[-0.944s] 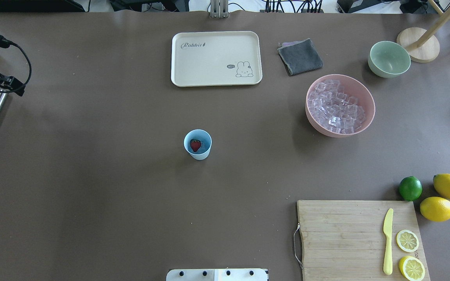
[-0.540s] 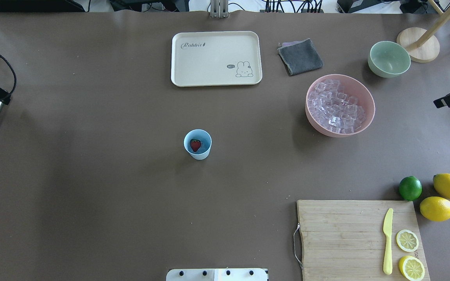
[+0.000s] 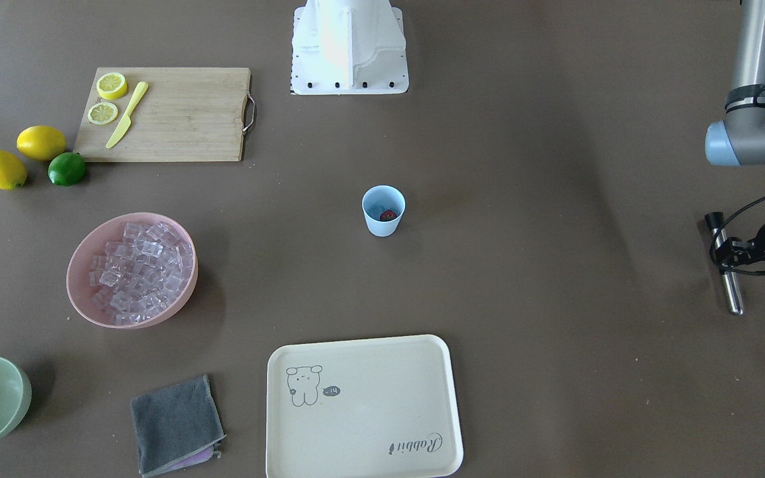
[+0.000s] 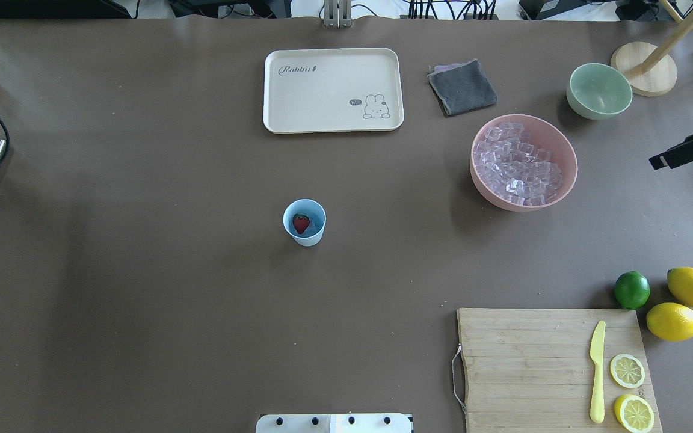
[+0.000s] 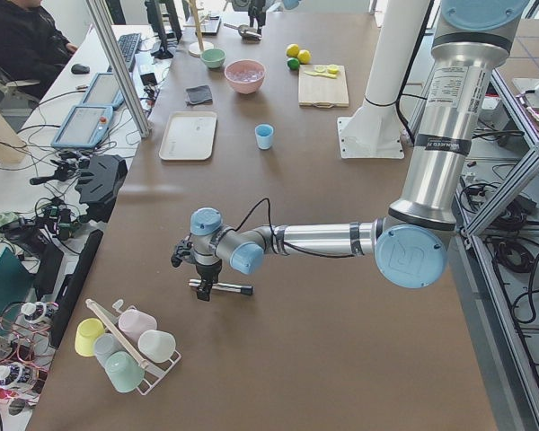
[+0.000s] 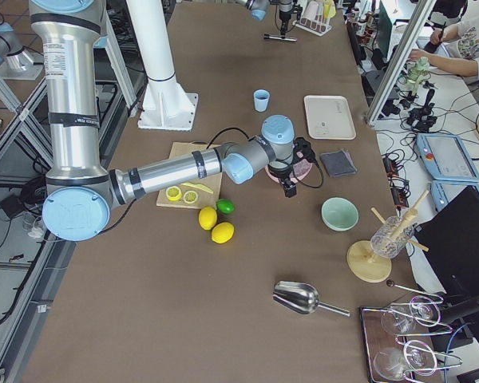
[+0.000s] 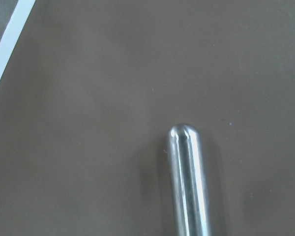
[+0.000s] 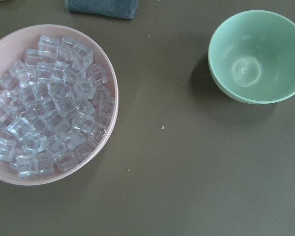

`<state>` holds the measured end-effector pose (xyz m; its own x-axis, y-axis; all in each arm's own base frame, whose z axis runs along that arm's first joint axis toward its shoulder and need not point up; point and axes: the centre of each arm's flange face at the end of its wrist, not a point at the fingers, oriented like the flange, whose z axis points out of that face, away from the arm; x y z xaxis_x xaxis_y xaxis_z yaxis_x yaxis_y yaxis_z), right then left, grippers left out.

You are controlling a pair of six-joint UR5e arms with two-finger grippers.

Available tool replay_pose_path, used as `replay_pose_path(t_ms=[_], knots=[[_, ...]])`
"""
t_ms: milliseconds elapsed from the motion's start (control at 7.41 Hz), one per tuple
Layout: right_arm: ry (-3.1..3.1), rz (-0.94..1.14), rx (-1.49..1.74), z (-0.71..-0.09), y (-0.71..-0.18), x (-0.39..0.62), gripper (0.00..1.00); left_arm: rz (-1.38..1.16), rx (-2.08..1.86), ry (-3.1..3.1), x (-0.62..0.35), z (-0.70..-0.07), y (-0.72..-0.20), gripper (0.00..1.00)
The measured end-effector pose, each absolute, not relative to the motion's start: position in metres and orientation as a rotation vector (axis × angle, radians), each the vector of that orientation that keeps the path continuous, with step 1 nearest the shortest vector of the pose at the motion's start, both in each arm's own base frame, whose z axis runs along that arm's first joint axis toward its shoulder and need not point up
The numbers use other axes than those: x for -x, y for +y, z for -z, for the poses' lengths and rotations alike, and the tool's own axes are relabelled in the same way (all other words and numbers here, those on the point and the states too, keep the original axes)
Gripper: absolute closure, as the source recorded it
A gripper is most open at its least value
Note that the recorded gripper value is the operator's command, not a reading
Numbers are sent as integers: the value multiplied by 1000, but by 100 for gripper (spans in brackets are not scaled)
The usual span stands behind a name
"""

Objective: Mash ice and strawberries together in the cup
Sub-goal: 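Grasp the metal muddler upright with the left gripper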

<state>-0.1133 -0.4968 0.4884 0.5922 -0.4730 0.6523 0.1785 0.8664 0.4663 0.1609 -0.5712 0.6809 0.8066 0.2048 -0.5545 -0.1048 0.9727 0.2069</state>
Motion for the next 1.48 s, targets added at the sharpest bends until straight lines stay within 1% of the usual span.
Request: replay_pose_path(t_ms=[135, 405, 540, 675, 810, 944, 1079, 1214, 1349, 1484], knots=[[-856, 389, -372, -491, -495, 113, 2, -168, -171, 612, -162, -681, -570, 74], [-854, 389, -369, -493, -492, 112, 2, -167, -175, 615, -163, -678, -570, 74], [-854, 388, -368, -493, -492, 111, 2, -164, -175, 616, -165, -677, -571, 69], [-852, 387, -369, -493, -492, 111, 2, -163, -175, 617, -166, -676, -571, 49], [-851, 386, -369, -494, -492, 111, 2, -165, -174, 617, -168, -676, -571, 27], [-851, 384, -368, -494, -492, 111, 2, -170, -172, 618, -172, -676, -571, 30], [-849, 382, -368, -494, -492, 111, 2, -172, -172, 617, -173, -676, -571, 46], [-845, 380, -369, -494, -492, 111, 2, -172, -171, 615, -174, -677, -571, 65], [-840, 378, -372, -493, -493, 111, 2, -172, -173, 615, -174, -677, -572, 79], [-838, 377, -374, -493, -494, 111, 2, -173, -175, 615, -174, -676, -572, 86]])
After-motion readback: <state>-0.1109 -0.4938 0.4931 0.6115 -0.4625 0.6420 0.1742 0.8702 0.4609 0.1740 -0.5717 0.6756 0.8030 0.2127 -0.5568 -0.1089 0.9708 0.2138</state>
